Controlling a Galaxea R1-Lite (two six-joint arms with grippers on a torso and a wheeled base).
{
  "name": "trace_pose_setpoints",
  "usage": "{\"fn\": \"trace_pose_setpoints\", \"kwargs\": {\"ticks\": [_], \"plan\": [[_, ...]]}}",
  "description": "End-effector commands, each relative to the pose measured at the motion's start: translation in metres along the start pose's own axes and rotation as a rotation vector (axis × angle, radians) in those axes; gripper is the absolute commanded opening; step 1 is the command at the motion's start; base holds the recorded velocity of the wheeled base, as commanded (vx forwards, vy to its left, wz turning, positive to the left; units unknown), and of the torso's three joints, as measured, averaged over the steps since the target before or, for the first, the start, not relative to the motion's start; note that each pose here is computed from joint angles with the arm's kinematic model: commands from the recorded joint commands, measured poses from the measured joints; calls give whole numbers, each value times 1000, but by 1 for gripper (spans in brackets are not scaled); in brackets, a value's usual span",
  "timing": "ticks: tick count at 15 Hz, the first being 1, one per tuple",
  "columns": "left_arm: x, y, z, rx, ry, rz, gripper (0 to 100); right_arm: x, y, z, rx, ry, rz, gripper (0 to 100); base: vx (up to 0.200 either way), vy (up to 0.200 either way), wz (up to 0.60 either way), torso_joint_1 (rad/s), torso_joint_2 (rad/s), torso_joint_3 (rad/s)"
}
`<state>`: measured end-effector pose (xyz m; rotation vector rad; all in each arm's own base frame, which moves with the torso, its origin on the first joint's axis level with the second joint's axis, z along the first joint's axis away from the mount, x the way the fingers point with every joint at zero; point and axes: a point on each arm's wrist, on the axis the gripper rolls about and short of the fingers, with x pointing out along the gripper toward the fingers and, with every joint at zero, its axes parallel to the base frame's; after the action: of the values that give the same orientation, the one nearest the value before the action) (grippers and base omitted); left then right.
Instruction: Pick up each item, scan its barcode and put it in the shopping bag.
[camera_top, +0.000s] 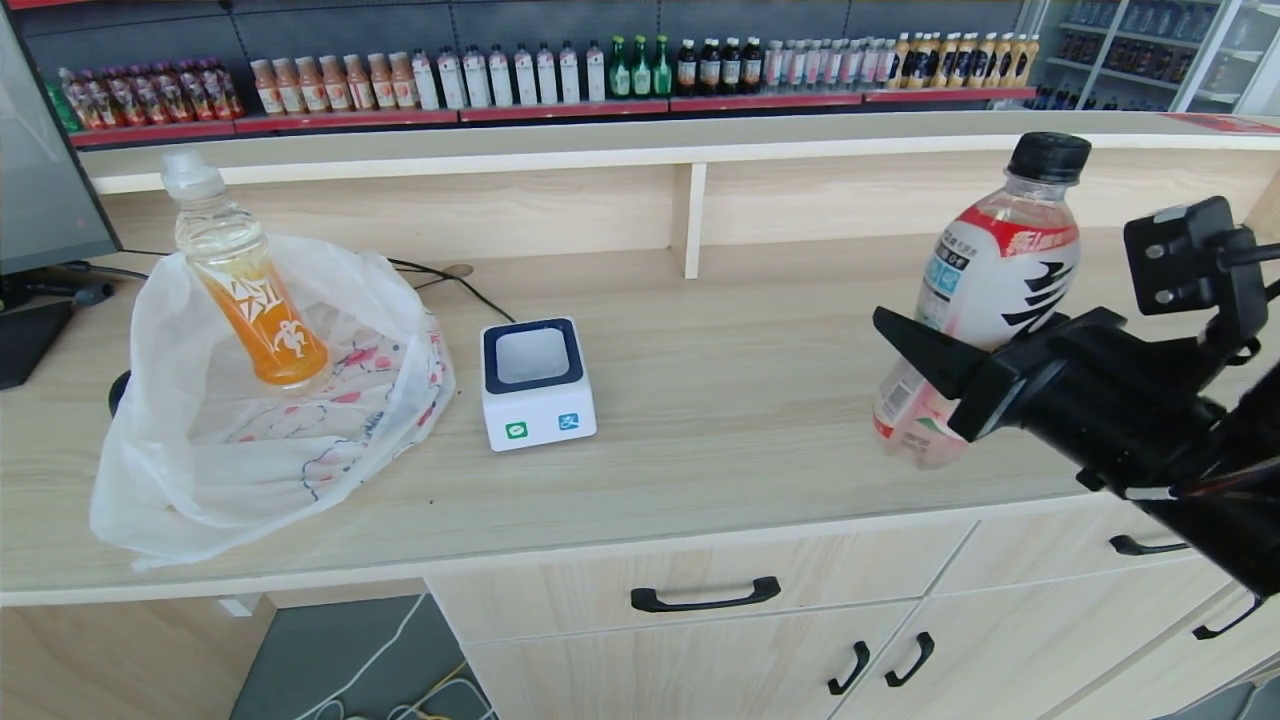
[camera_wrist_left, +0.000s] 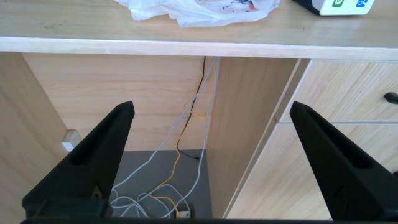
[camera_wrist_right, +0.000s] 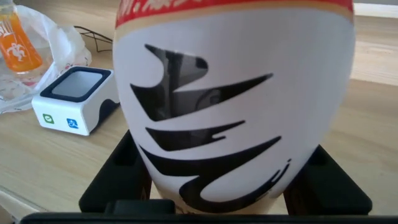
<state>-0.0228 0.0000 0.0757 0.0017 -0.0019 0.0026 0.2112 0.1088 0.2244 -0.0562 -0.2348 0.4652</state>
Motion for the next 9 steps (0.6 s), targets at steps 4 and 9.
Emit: {"fn": "trace_pose_setpoints", "kwargs": {"ticks": [4,9], "plan": [[0,0,0,0,-1,1,100,-31,4,12,-5,-43,45,0,0,0,0,0,0,0],[0,0,0,0,0,1,100,-17,9,6,121,-32,300,0,0,0,0,0,0,0]]}}
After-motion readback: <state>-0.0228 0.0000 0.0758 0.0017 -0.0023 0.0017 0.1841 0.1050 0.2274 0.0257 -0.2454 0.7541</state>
